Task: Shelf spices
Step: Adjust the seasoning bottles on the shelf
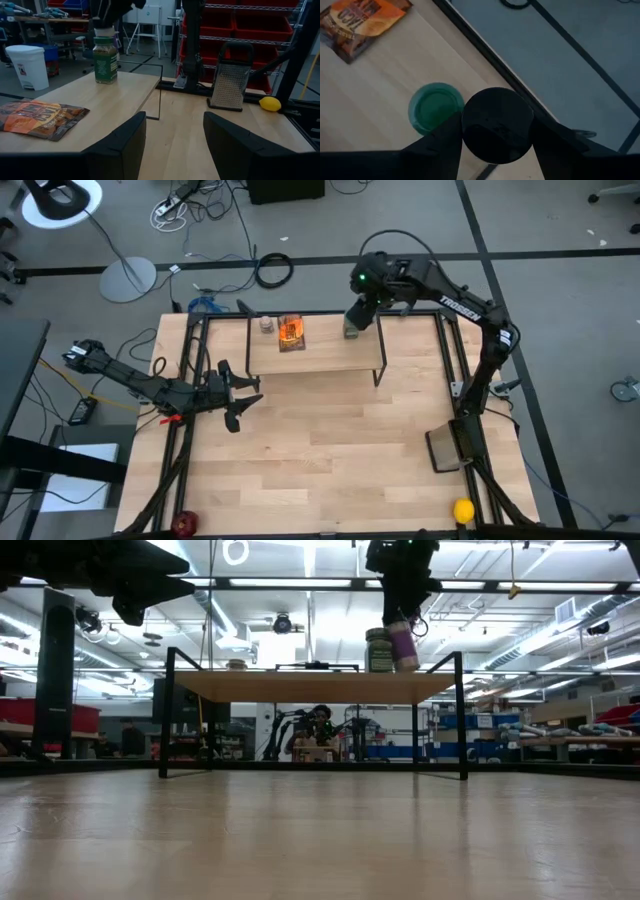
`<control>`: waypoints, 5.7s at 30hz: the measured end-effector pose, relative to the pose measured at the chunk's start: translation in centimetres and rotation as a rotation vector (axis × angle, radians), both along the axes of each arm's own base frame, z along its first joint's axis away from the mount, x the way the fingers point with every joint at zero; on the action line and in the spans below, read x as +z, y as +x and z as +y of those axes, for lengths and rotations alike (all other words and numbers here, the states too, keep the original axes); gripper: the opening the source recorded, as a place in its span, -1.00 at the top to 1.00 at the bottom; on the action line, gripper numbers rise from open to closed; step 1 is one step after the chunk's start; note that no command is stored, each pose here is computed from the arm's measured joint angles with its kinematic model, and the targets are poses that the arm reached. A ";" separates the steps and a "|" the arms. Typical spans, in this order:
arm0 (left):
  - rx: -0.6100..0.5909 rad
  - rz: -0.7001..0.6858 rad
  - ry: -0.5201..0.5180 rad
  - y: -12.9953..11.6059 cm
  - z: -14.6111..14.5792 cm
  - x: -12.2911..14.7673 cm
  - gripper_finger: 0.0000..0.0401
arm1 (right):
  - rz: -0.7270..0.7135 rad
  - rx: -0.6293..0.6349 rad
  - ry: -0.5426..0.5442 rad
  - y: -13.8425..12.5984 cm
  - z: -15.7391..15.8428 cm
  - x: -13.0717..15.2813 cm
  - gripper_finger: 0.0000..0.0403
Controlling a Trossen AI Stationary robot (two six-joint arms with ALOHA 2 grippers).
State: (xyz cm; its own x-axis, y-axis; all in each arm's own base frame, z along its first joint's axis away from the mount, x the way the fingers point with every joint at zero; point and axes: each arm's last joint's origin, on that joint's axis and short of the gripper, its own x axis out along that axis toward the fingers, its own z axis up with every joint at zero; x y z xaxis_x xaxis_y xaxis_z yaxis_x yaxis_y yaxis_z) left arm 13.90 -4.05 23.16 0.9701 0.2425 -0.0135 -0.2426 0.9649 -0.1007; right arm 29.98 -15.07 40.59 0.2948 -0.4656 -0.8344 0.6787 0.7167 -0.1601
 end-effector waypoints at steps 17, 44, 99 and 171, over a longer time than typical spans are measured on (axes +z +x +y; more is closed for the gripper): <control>0.000 0.002 0.002 0.0 0.0 0.0 -0.01 | -0.008 -0.064 -0.016 2.0 1.3 -3.1 -0.01; 0.000 0.003 0.003 0.0 0.0 0.0 -0.01 | -0.048 -0.125 -0.041 2.6 2.5 -3.0 -0.04; -0.026 -0.007 0.005 0.0 -0.1 0.1 -0.01 | -0.004 0.166 -0.015 1.9 5.2 0.5 0.73; -0.026 -0.040 0.008 0.0 -0.1 0.4 -0.01 | -0.145 0.213 0.027 6.3 1.1 -2.3 1.00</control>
